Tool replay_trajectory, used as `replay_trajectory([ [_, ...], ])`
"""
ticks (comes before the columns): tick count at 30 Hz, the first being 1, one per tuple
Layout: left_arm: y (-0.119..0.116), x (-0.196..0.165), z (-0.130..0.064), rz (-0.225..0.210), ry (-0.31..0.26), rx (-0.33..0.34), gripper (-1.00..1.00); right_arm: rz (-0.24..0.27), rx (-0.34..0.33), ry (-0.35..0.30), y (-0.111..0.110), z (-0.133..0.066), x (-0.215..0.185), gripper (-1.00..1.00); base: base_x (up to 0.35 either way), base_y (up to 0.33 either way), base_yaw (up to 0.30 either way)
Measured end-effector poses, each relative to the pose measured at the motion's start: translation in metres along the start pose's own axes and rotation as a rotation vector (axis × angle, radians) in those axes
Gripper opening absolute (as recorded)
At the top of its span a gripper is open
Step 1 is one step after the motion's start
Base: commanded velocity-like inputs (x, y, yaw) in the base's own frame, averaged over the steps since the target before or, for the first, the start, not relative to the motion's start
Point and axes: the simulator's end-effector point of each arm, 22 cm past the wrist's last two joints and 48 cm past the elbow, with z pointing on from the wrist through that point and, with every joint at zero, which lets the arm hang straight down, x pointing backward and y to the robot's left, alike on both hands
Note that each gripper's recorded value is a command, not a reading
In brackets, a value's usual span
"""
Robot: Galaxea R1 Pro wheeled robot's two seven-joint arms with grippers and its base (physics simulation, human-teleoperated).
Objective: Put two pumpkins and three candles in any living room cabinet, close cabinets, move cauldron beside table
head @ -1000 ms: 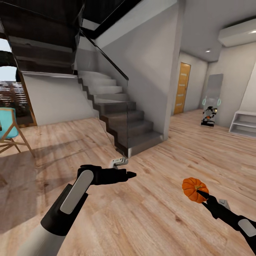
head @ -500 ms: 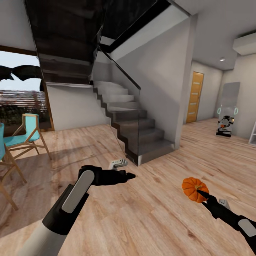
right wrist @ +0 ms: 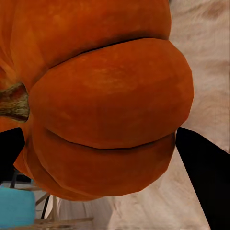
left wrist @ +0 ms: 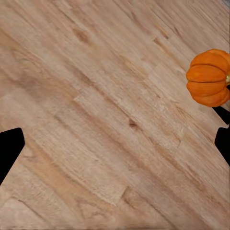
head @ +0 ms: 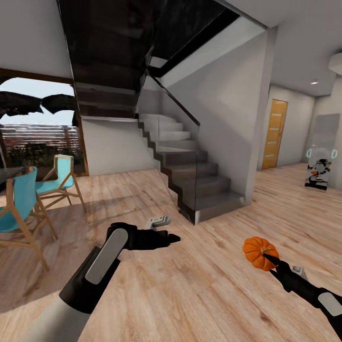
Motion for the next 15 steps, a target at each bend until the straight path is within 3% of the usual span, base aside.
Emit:
replay_trajectory([
  [8, -0.009, -0.017, -0.009, 0.006, -0.004, 0.002, 1.0, -0.004, -0.003, 0.0, 0.019, -0.001, -0.008, -1.0, -0.298, 0.048, 0.266],
  [15, -0.016, -0.032, -0.017, 0.009, -0.008, 0.002, 1.0, -0.008, -0.006, -0.002, 0.036, -0.002, -0.016, -1.0, -0.068, 0.004, 0.268],
])
